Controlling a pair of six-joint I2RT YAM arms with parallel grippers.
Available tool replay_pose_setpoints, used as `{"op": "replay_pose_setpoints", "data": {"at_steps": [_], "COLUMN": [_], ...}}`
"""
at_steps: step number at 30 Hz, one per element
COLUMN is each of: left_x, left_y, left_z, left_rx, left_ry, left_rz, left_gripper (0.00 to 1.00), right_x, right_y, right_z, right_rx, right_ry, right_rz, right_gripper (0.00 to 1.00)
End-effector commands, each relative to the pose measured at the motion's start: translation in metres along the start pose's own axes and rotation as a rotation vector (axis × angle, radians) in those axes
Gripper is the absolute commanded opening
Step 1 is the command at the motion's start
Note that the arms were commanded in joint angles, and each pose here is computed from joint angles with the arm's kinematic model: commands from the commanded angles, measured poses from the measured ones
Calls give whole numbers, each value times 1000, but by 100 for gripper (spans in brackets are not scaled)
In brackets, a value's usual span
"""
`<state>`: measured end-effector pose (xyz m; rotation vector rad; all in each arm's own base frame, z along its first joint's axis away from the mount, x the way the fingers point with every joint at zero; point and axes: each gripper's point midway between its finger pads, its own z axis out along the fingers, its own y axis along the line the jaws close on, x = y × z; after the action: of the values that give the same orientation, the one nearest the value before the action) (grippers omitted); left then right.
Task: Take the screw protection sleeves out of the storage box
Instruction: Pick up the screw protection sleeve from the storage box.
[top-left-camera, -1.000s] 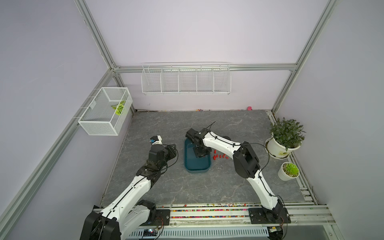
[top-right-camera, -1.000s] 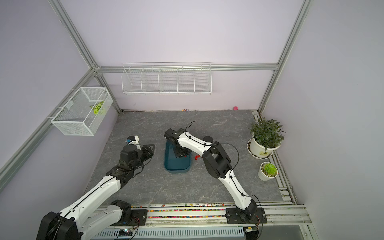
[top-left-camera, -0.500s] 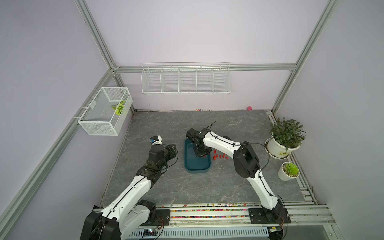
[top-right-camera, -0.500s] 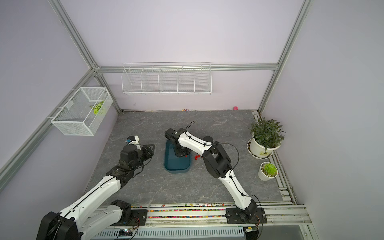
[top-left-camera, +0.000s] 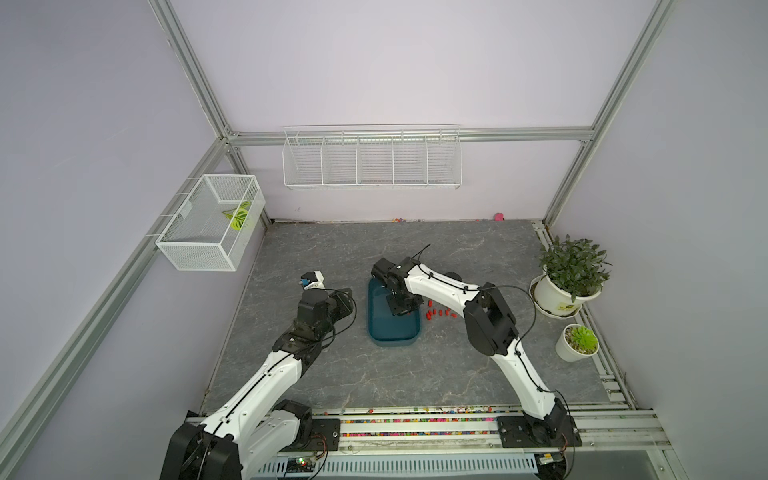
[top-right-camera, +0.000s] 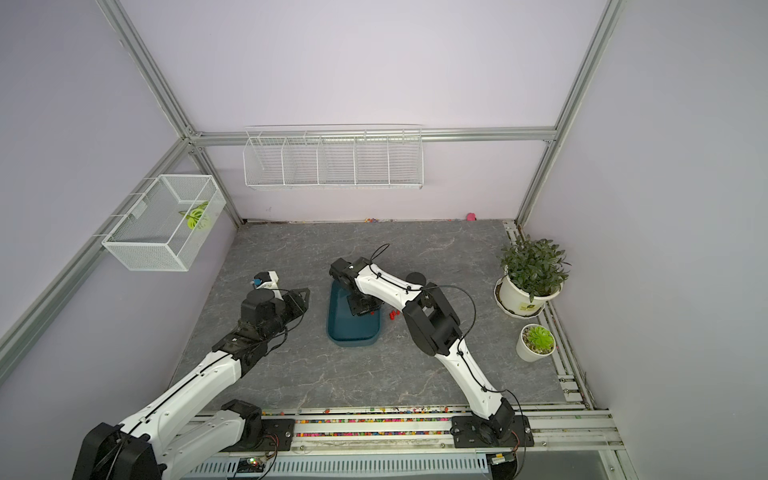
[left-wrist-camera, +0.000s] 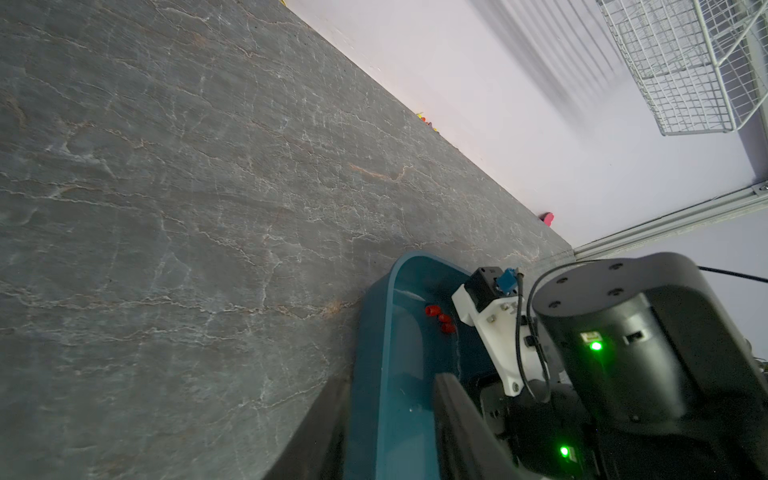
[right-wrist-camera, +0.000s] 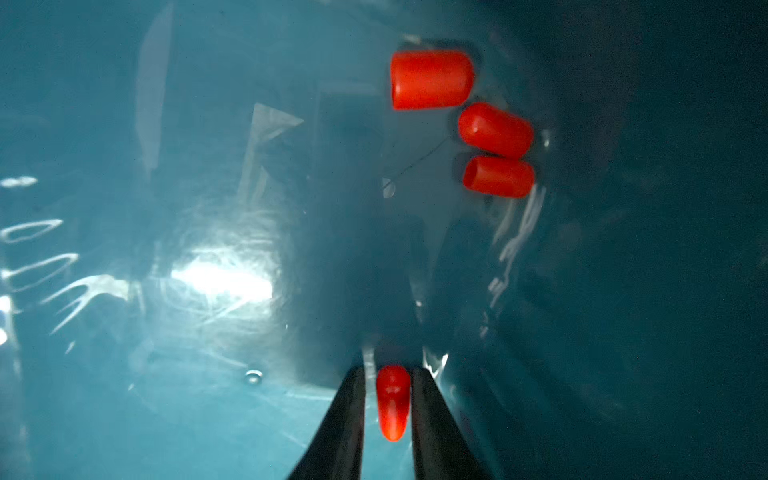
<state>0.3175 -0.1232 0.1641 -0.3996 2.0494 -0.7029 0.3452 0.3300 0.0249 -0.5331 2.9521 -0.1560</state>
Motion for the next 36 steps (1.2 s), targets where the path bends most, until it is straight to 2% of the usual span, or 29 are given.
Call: {"op": "replay_pose_setpoints", "data": {"at_steps": [1, 19, 36], "left_x": [-2, -1, -1], "left_y": [-1, -1, 0], "left_z": [1, 4, 4], "left_rx": [6, 0, -5], "left_ry": [-4, 6, 7], "left_rz": [-3, -3, -3], "left_gripper": [40, 40, 40], "right_x": [5, 0, -16], "right_y": [-5, 4, 14], "right_z": [9, 12, -28], "right_rx": [24, -12, -129], "right_ry": [36, 17, -116], "right_rz": [-4, -15, -8], "right_gripper": [25, 14, 10]}}
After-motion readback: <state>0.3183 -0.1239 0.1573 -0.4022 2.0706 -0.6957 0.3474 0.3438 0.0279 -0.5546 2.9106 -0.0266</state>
